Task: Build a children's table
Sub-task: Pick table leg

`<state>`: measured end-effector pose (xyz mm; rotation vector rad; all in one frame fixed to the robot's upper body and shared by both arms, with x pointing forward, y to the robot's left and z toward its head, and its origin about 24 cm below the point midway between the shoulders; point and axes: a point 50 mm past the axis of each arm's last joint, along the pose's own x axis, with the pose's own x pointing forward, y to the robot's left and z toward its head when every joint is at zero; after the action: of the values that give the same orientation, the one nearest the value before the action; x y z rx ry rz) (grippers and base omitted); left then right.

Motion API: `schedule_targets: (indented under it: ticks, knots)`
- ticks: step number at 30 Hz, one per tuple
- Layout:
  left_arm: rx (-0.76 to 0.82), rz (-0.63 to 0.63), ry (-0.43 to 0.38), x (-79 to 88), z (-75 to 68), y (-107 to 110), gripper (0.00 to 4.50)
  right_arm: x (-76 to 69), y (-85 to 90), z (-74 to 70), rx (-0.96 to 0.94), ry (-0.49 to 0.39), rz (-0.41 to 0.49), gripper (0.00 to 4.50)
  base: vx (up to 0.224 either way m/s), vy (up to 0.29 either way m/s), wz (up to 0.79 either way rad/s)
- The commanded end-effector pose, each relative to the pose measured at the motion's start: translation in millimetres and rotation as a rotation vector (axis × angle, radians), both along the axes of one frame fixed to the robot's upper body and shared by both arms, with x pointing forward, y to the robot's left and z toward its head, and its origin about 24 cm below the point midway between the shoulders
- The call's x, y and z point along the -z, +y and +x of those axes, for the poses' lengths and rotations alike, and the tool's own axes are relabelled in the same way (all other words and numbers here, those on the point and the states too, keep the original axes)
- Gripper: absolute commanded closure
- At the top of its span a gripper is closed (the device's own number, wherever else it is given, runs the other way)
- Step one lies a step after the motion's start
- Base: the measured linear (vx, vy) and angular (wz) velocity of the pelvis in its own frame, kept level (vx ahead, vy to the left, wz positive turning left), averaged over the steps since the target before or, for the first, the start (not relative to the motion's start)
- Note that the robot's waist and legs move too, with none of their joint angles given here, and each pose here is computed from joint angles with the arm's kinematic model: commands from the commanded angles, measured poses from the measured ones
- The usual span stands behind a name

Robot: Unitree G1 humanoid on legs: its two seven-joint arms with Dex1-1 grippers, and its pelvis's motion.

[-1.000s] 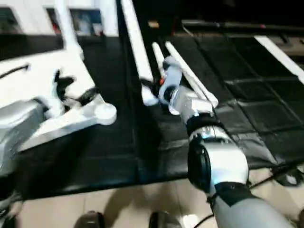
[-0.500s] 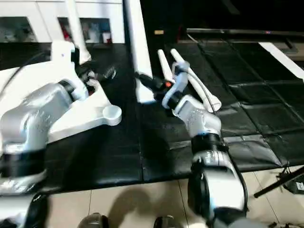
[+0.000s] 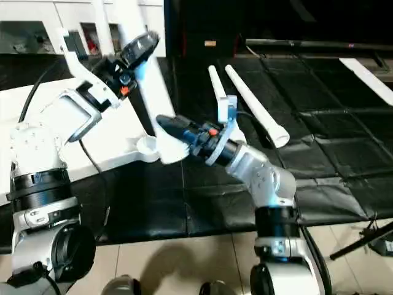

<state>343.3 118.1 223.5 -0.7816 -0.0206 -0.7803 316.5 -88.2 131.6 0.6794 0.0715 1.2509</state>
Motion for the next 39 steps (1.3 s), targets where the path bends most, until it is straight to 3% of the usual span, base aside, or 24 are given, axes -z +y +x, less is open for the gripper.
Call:
schedule_targets:
  ticks: [1, 5, 11, 25, 39]
  knots:
    - [-0.005, 0.094, -0.014, -1.1, -2.4, -6.1, 0.61, -5.6, -0.8, -1.3, 0.028, -0.045, -0.021, 2.61, 0.000, 0.000, 0.00]
    - [-0.091, 0.176, 0.059, 5.8, 0.5, -5.9, 0.92, -5.1, -0.2, 2.5, 0.110, -0.071, -0.087, 2.61, 0.000, 0.000, 0.00]
    - [-0.217, 0.127, 0.115, 4.1, 5.5, -4.1, 1.28, -3.8, 7.5, 6.1, 0.217, -0.112, -0.191, 2.61, 0.000, 0.000, 0.00]
    - [-0.200, 0.069, 0.157, 2.7, 2.9, -16.3, 2.41, -0.6, 16.6, 11.2, 0.307, -0.185, -0.299, 2.61, 0.000, 0.000, 0.00]
    - [-0.211, 0.056, 0.144, -0.9, 3.5, -16.2, 2.61, 2.9, 22.0, 10.6, 0.291, -0.213, -0.335, 2.61, 0.000, 0.000, 0.00]
